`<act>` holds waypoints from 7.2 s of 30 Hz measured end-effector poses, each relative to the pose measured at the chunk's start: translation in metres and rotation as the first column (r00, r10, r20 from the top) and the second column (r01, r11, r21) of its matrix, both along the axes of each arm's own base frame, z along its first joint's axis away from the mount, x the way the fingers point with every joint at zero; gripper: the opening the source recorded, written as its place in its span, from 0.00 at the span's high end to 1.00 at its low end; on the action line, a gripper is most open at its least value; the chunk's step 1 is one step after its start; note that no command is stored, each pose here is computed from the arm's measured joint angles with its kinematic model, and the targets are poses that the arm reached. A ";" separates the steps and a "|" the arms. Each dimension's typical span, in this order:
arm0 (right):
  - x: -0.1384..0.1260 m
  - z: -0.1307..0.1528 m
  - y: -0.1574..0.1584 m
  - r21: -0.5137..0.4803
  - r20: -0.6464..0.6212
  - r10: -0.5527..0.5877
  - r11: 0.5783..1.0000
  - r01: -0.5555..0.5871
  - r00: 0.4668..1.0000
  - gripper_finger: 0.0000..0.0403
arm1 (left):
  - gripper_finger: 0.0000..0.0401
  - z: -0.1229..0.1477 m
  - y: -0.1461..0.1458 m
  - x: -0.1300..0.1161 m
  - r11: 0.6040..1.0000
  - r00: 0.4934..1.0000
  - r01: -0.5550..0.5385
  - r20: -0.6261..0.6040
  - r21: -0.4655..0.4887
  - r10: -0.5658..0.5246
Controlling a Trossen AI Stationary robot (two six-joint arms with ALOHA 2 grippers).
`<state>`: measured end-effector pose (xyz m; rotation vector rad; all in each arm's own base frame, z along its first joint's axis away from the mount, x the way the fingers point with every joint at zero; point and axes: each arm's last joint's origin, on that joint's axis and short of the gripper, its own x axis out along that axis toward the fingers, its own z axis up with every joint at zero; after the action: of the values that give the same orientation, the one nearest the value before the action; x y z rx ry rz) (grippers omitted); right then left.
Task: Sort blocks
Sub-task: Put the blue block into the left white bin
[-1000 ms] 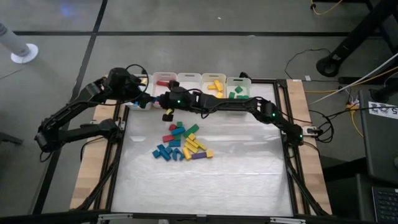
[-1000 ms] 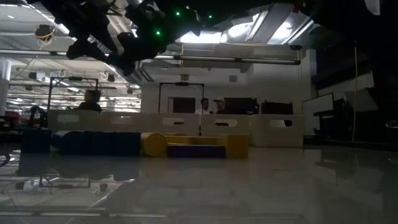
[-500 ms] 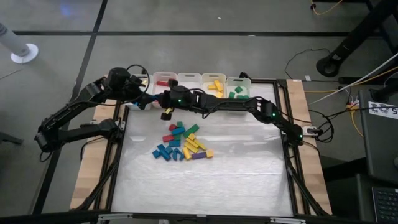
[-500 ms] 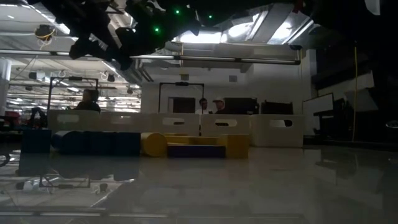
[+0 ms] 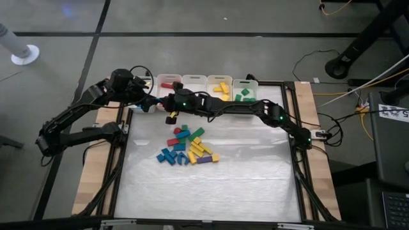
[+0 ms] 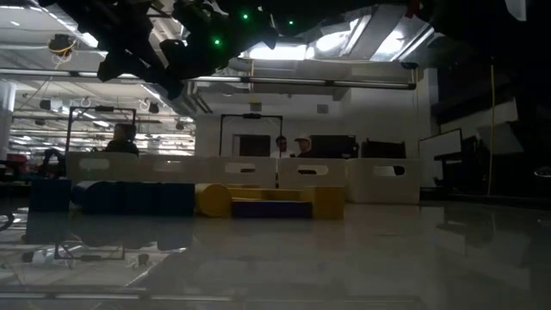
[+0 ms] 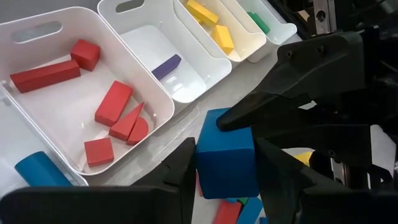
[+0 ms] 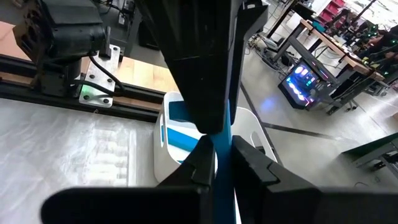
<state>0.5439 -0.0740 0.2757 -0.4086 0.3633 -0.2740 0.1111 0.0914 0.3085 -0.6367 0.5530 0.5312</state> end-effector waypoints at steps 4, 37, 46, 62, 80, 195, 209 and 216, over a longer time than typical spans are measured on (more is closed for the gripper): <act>0.000 0.000 0.000 0.001 0.000 0.000 1.000 0.000 1.000 0.91 | 0.71 0.000 0.000 0.000 1.000 1.000 -0.002 0.001 -0.004 0.002; -0.043 -0.010 0.008 0.260 -0.444 0.021 0.960 0.107 0.896 0.55 | 0.71 -0.005 0.015 -0.010 0.862 0.853 -0.381 -0.233 0.333 0.467; -0.050 -0.018 0.036 0.579 -0.471 0.310 0.815 0.024 0.826 0.56 | 0.59 -0.050 0.029 0.002 0.869 0.768 -0.371 -0.418 0.326 0.485; -0.038 -0.039 0.090 0.362 -0.540 0.316 0.924 -0.124 0.780 0.56 | 0.53 -0.083 0.042 0.017 0.897 0.701 -0.345 -0.561 0.276 0.441; -0.020 -0.101 0.038 0.378 -0.580 0.323 0.920 -0.104 0.748 0.56 | 0.53 -0.081 0.033 0.023 0.927 0.753 -0.291 -0.540 0.237 0.375; 0.006 -0.045 0.021 -0.091 -0.387 -0.161 0.987 0.136 0.908 0.63 | 0.91 -0.068 0.032 0.050 0.989 0.993 0.076 -0.076 -0.131 -0.086; -0.001 -0.042 0.017 -0.254 -0.394 -0.379 0.921 0.297 0.838 0.40 | 0.92 -0.069 0.038 0.046 0.999 0.988 0.002 -0.152 -0.033 -0.007; -0.027 -0.010 0.017 -0.308 -0.488 -0.401 0.910 0.277 0.775 0.47 | 0.92 -0.055 0.048 0.040 0.996 0.982 -0.069 -0.170 0.064 0.079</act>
<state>0.5168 -0.0567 0.2652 -0.6415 0.9839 -0.5626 0.1515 0.1397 0.2530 -0.5610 0.6764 0.6739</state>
